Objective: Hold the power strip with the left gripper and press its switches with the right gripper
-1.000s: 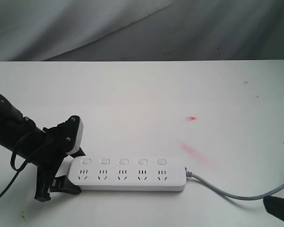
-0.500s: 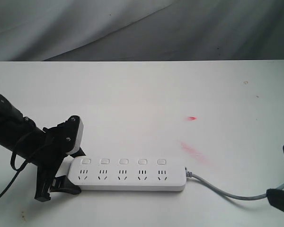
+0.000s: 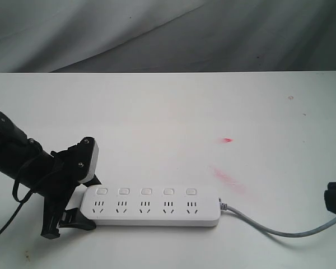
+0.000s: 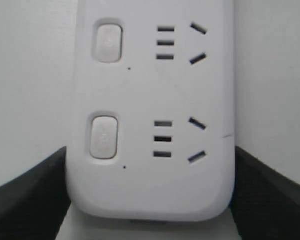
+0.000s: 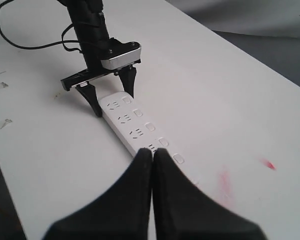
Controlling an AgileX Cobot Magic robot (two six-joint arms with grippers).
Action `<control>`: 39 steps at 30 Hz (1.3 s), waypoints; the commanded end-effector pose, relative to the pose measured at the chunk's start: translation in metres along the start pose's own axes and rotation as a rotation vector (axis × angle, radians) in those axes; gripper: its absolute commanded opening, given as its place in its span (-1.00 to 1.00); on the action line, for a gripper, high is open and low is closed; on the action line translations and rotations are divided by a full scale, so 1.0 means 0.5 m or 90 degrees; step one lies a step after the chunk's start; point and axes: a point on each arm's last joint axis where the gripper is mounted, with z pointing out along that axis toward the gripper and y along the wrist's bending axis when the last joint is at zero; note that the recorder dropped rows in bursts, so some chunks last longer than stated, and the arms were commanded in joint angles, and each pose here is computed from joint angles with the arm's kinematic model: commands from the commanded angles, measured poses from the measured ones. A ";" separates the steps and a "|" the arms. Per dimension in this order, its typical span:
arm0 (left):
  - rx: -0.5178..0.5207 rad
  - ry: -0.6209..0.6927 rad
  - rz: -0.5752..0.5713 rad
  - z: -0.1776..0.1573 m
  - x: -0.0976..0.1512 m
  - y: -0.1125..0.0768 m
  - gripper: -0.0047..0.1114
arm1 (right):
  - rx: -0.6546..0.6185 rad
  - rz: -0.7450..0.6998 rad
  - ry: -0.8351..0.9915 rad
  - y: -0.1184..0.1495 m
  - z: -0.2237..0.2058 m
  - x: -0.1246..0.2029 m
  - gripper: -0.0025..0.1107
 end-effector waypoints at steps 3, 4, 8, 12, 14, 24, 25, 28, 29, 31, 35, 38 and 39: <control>-0.014 0.017 0.008 0.006 0.006 0.004 0.18 | 0.059 -0.037 -0.023 -0.016 0.000 -0.004 -0.96; -0.014 0.017 0.008 0.006 0.006 0.004 0.18 | 0.068 -0.037 -0.036 -0.019 -0.001 -0.008 -0.96; -0.014 0.017 0.008 0.006 0.006 0.004 0.18 | 0.144 -0.043 -0.141 -0.037 -0.011 -0.037 -0.96; -0.014 0.017 0.008 0.006 0.006 0.004 0.18 | 0.306 -0.013 -0.272 -0.040 -0.089 -0.044 -0.96; -0.014 0.017 0.011 0.006 0.006 0.004 0.18 | 0.415 -0.008 -0.307 -0.024 -0.131 -0.034 -0.96; -0.014 0.017 0.009 0.006 0.006 0.004 0.18 | 0.570 0.063 -0.296 -0.028 -0.105 0.053 -0.96; -0.014 0.017 0.009 0.006 0.006 0.004 0.18 | 0.592 0.117 -0.312 -0.045 -0.088 0.085 -0.96; -0.014 0.017 0.009 0.006 0.006 0.004 0.18 | 0.638 0.186 -0.372 -0.070 -0.058 0.148 -0.96; -0.014 0.017 0.009 0.006 0.006 0.004 0.18 | 0.640 0.187 -0.390 -0.073 -0.047 0.167 -0.96; -0.014 0.017 0.010 0.006 0.006 0.004 0.18 | 0.639 0.192 -0.378 -0.075 -0.027 0.199 -0.96; -0.014 0.017 0.010 0.006 0.006 0.004 0.18 | 0.631 0.209 -0.311 -0.075 -0.007 0.233 -0.96; -0.014 0.017 0.010 0.006 0.006 0.004 0.18 | 0.630 0.201 -0.276 -0.075 -0.003 0.239 -0.96; -0.014 0.017 0.010 0.006 0.006 0.004 0.18 | 0.629 0.205 -0.272 -0.075 -0.002 0.240 -0.96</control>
